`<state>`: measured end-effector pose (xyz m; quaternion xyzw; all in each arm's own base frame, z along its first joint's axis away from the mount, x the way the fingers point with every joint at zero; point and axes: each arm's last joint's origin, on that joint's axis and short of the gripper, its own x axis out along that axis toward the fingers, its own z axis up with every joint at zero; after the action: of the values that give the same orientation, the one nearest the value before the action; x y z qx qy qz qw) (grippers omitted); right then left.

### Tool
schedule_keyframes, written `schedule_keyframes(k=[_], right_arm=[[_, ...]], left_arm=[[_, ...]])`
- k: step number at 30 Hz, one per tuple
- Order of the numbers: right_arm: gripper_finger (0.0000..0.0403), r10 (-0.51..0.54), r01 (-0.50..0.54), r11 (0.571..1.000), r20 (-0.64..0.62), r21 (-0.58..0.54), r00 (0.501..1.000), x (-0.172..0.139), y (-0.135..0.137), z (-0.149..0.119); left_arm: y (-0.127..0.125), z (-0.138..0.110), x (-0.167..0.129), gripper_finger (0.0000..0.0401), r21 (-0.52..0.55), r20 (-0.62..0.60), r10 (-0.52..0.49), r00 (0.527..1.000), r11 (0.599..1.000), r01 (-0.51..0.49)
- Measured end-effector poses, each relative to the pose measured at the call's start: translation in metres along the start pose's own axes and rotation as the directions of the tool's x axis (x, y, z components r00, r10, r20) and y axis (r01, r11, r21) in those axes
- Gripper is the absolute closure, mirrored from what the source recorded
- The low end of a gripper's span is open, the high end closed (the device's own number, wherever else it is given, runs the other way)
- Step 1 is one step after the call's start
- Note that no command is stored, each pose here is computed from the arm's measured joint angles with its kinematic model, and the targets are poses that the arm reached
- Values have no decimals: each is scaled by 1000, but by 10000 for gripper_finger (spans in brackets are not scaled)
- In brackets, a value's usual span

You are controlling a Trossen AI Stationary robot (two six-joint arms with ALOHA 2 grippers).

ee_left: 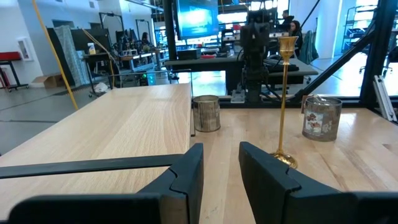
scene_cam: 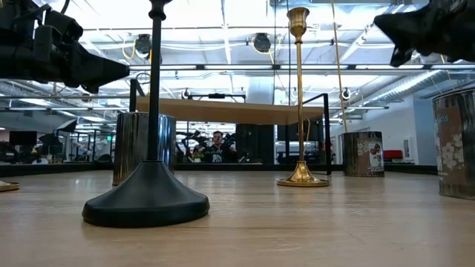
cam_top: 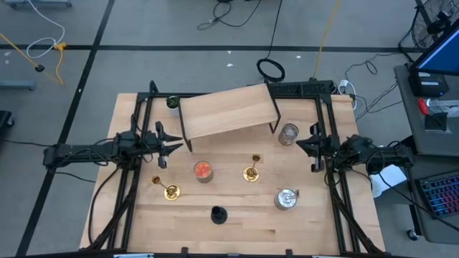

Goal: Pick & Place candle stick holders
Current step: Put the right gold candle holder on the shelf

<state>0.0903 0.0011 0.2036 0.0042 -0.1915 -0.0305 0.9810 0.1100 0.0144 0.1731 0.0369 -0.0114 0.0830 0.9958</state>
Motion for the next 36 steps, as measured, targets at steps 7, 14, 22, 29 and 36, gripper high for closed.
schedule_keyframes(k=[7, 14, 22, 29, 36], right_arm=[[399, -4, 3, 1000, 136, 2, 991, -1, 0, 13], [399, -109, 114, 992, 98, -50, 989, 0, -3, 10], [399, -115, 132, 962, 83, -241, 990, 0, -3, 8], [360, 25, -6, 974, 80, -227, 996, 8, 1, 6], [264, 67, -64, 990, 17, -129, 998, 23, 4, -5]], left_arm=[[0, 3, 0, 293, -1, 27, 2, 1000, 1000, -2], [2, 7, 0, 293, -12, 67, 56, 996, 998, -55], [2, 10, 0, 293, -14, 103, 40, 994, 999, -39], [2, 11, 0, 293, -2, 111, 40, 993, 999, -40], [1, 14, -1, 293, 8, 141, 9, 990, 1000, -11]])
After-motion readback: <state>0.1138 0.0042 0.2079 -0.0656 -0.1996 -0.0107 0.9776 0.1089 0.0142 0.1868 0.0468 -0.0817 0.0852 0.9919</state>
